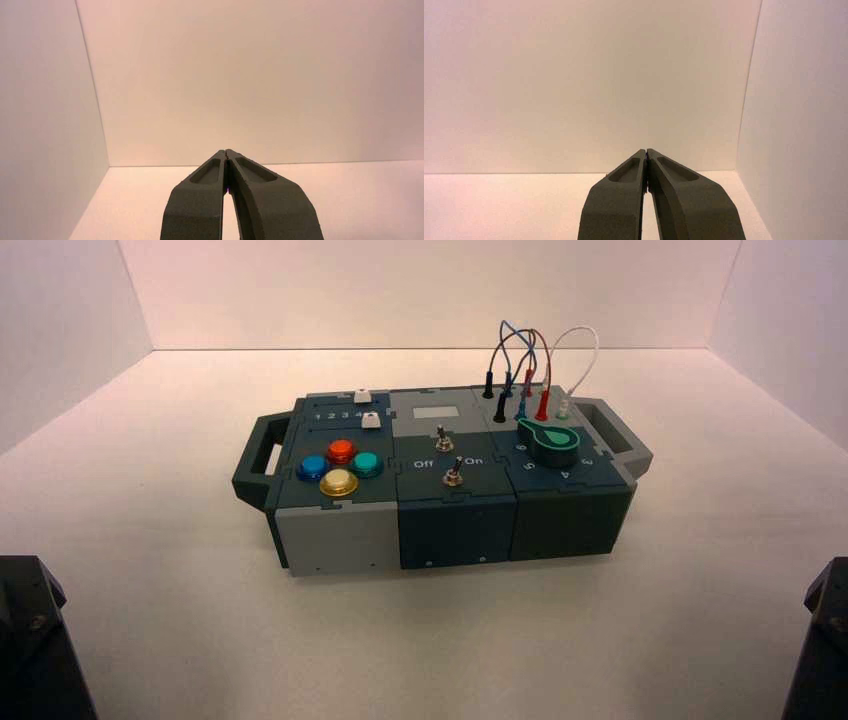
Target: Flip the bottom switch off with the left gripper.
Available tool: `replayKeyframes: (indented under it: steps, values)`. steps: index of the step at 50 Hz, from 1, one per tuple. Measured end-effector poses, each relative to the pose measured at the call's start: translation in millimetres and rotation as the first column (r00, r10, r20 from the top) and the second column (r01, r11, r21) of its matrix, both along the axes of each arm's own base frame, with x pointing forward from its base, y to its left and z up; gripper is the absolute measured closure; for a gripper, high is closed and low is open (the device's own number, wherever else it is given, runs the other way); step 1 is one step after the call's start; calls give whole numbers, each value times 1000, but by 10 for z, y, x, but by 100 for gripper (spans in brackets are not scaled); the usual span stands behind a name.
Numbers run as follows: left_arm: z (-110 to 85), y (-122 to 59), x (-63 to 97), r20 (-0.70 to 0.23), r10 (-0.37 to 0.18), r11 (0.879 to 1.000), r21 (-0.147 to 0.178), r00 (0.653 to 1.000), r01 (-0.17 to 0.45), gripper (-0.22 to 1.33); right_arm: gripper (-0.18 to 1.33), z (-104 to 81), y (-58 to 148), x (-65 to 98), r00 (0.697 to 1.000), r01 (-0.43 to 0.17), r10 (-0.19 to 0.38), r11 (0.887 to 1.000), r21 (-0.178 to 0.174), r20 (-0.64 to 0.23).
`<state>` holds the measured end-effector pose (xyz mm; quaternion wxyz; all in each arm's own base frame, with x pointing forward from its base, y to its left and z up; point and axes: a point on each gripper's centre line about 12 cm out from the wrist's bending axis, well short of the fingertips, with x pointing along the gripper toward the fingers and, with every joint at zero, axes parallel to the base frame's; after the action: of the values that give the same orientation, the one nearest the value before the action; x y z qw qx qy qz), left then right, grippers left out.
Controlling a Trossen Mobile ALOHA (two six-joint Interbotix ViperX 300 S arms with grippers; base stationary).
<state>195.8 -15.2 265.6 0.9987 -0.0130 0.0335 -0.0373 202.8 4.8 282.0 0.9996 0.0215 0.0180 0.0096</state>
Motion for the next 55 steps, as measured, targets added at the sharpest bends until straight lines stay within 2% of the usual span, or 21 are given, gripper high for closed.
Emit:
replayKeyframes:
  steps: [14,20,29,32,34,41,47,55]
  values:
    - [-10,0,-5,-11,0,1000,-1,1000,0,127,129,-9,13,-1,1000,-6,6,1000,3,-8]
    - [-26,-6,-5,-23,-4,1000,2,1000,4,127,129,-55,27,-5,999,-14,14,1000,4,-43]
    - [-73,-111,62,-119,-52,999,4,991,53,127,129,-150,131,-9,990,-66,66,998,4,-125]
    - [-83,-157,91,-155,-71,997,-5,985,71,127,129,-172,145,-5,986,-74,73,997,2,-148]
    - [-94,-215,134,-203,-92,996,-15,975,91,127,129,-206,154,-5,979,-76,77,997,12,-189]
    - [-124,-364,226,-299,-145,989,-11,943,148,127,129,-273,164,-3,953,-75,83,996,39,-290]
    - [-103,-506,274,-336,-193,980,-11,922,201,127,129,-310,177,13,926,-77,90,996,49,-367]
    - [-77,-683,316,-407,-245,966,-28,880,256,127,129,-427,207,65,860,-74,104,994,79,-500]
